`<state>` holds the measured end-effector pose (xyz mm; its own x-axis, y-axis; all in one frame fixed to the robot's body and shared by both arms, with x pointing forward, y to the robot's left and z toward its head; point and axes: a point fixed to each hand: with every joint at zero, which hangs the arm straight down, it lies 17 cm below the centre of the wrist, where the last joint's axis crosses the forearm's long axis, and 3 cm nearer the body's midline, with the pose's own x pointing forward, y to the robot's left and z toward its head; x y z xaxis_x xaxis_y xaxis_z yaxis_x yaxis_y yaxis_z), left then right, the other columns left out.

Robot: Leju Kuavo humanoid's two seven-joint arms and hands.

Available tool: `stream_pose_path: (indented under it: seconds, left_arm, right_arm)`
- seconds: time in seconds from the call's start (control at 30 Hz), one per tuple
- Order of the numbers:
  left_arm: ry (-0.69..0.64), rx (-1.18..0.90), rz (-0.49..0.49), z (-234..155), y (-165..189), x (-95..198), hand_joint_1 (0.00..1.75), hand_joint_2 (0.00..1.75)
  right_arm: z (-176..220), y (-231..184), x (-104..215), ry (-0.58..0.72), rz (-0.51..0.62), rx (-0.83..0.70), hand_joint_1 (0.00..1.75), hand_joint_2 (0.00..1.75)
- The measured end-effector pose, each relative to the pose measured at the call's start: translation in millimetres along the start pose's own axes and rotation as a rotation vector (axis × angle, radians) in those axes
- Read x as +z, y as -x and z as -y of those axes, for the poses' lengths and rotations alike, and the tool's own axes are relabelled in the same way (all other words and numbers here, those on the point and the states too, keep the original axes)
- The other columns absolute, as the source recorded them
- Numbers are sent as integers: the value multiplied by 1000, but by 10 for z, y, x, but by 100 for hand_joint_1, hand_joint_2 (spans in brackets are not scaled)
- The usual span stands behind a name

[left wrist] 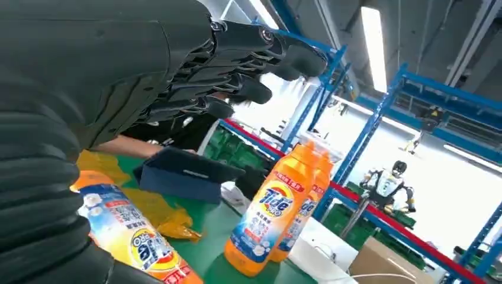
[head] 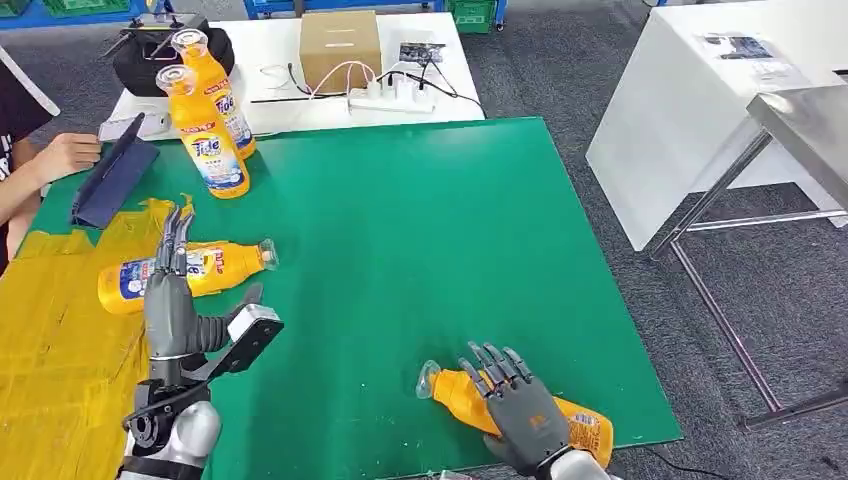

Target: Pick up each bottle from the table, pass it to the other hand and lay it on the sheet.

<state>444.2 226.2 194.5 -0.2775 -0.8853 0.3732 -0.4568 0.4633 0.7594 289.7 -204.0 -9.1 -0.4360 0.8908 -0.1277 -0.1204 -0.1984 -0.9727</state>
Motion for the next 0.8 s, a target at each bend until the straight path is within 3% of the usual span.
stream_pose_path:
  seconds: [0.4,0.8]
  left_arm:
    - [-37,142,18,-156,-212,-21,0,175]
    - [-39,175,4,-155,-209,-9,0,175]
  right_arm:
    - [-313,371,2,-90,-91,-73,0,175]
    - [-395,725,-57,-109,-182,-73,0,175]
